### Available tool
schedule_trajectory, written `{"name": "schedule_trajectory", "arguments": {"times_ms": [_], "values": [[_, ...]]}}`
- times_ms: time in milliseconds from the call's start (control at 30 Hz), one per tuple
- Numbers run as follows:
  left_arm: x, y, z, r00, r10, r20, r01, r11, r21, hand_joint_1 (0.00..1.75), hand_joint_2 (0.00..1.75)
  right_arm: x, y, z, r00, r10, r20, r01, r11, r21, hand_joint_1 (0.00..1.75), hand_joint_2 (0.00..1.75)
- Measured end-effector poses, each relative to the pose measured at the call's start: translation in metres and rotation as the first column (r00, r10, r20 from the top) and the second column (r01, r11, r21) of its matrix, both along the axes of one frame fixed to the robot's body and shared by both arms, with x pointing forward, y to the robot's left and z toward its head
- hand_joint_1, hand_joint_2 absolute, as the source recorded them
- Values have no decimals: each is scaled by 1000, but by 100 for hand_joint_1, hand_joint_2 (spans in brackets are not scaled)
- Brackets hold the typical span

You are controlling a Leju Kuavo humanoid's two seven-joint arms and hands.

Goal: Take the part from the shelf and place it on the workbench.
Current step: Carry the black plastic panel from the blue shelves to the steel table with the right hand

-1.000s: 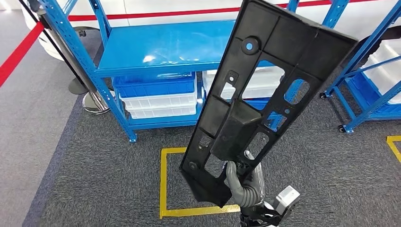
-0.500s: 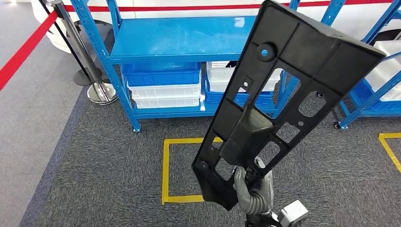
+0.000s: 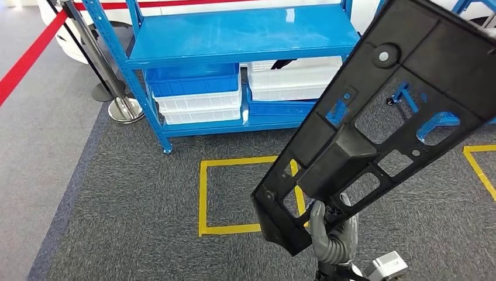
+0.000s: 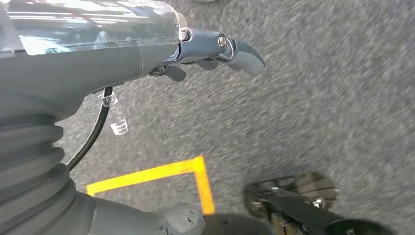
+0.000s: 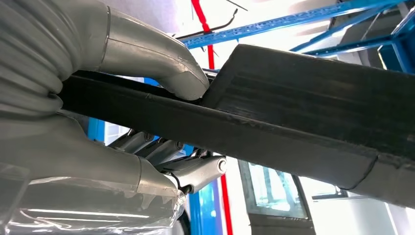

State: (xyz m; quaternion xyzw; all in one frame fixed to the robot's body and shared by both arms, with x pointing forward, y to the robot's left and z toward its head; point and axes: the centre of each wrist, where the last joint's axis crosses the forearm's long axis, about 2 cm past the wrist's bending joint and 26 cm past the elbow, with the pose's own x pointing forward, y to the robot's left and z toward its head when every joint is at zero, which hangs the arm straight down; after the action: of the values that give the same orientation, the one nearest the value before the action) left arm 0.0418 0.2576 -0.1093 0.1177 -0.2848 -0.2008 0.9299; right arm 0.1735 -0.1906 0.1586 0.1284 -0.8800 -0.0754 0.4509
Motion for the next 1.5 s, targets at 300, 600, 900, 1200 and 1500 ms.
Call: {"name": "schedule_trajectory", "arguments": {"times_ms": [300, 600, 900, 1200, 1500], "values": [[3, 0, 0, 1000, -4, 4, 4, 1000, 0, 0, 175, -2, -3, 0, 1000, -17, -7, 17, 1000, 6, 175, 175], [2, -1, 0, 1000, -10, -2, 10, 1000, -13, 0, 175, -5, -3, -2, 1000, -23, -17, 23, 1000, 6, 175, 175], [0, -1, 0, 1000, -15, -7, 15, 1000, -13, 0, 175, -6, -3, -3, 999, -34, -15, 34, 999, 0, 175, 175], [-1, 4, -1, 1000, -21, -12, 20, 1000, -17, 0, 175, -6, 0, -3, 998, -62, -16, 62, 998, -9, 175, 175], [0, 6, -1, 1000, -30, -9, 30, 999, -14, 0, 175, -5, 1, -5, 996, -90, -23, 90, 996, -12, 175, 175]]}}
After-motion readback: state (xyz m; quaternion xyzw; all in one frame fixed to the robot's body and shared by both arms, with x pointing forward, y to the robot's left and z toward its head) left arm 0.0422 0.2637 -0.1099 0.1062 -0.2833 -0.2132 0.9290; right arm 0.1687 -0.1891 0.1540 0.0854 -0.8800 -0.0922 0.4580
